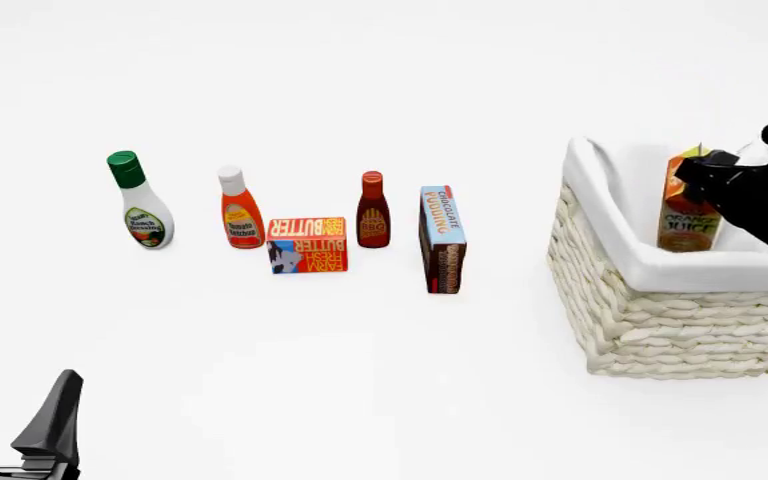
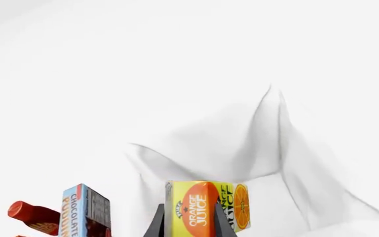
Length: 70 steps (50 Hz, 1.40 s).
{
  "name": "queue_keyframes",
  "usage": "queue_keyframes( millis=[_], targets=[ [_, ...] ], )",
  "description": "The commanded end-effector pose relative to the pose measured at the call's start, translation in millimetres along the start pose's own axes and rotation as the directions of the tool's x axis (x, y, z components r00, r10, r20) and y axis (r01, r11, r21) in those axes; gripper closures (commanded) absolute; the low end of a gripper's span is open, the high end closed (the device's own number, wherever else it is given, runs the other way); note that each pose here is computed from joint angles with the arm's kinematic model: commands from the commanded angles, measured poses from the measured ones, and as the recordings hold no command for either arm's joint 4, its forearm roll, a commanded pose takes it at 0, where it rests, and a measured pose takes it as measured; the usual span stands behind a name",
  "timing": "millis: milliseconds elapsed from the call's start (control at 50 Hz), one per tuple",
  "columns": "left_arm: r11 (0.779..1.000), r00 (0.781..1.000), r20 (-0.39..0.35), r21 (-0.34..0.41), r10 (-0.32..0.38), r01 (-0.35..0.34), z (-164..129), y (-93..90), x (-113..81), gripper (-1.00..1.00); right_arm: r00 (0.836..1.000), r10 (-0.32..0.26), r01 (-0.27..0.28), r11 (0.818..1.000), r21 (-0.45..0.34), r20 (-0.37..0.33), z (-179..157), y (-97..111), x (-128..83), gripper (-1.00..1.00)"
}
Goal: Pick the orange juice and place it in the basket.
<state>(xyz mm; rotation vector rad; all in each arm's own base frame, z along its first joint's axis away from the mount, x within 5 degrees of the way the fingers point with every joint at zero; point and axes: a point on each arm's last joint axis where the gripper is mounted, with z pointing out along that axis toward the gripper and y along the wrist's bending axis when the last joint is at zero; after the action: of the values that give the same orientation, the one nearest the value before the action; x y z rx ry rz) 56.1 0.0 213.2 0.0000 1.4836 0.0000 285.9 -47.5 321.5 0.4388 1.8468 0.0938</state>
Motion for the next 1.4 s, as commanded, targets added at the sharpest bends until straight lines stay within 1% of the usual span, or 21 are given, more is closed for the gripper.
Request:
queue_keyframes(
  millis=[20,520,720,780,820,880,900,980,1000,1040,1140,1340,1400],
  targets=[
    [1.000,1.000,0.000,0.000,0.000,0.000,0,0.0,0.0,-1.00,1.000,0.011,-0.011,1.000,0.007,0.000,8,-3,2,1.00],
    [1.000,1.000,0.000,0.000,0.000,0.000,0,0.0,0.0,-1.00,0.999,0.019,-0.018,0.999,0.032,-0.031,27,-13,20,1.00],
    [1.000,1.000,0.000,0.000,0.000,0.000,0,0.0,0.0,-1.00,0.999,0.018,-0.017,0.999,0.030,-0.039,32,-14,25,1.00],
    [1.000,1.000,0.000,0.000,0.000,0.000,0,0.0,0.0,-1.00,0.999,0.022,-0.021,0.999,0.032,-0.039,33,-14,26,1.00],
    [1.000,1.000,0.000,0.000,0.000,0.000,0,0.0,0.0,-1.00,0.999,0.040,-0.039,0.999,0.033,-0.026,31,-15,24,1.00],
    [1.000,1.000,0.000,0.000,0.000,0.000,0,0.0,0.0,-1.00,0.999,0.041,-0.040,0.999,0.037,-0.031,33,-16,23,1.00],
    [1.000,1.000,0.000,0.000,0.000,0.000,0,0.0,0.0,-1.00,0.999,0.046,-0.045,0.999,0.030,-0.028,32,-13,23,-1.00],
    [1.000,1.000,0.000,0.000,0.000,0.000,0,0.0,0.0,-1.00,0.999,0.036,-0.035,0.999,0.025,-0.019,29,-12,19,-1.00],
    [1.000,1.000,0.000,0.000,0.000,0.000,0,0.0,0.0,-1.00,1.000,0.023,-0.023,0.999,0.032,-0.015,29,-14,16,-1.00],
    [1.000,1.000,0.000,0.000,0.000,0.000,0,0.0,0.0,-1.00,0.999,0.034,-0.034,0.999,0.021,-0.013,27,-11,17,-1.00],
    [1.000,1.000,0.000,0.000,0.000,0.000,0,0.0,0.0,-1.00,0.999,0.035,-0.035,0.999,0.018,-0.001,24,-10,14,-1.00],
    [1.000,1.000,0.000,0.000,0.000,0.000,0,0.0,0.0,-1.00,0.999,0.030,-0.030,1.000,0.009,0.022,12,-7,7,-1.00],
    [1.000,1.000,0.000,0.000,0.000,0.000,0,0.0,0.0,-1.00,0.999,0.026,-0.027,1.000,0.007,0.037,2,-7,3,-1.00]
  ],
)
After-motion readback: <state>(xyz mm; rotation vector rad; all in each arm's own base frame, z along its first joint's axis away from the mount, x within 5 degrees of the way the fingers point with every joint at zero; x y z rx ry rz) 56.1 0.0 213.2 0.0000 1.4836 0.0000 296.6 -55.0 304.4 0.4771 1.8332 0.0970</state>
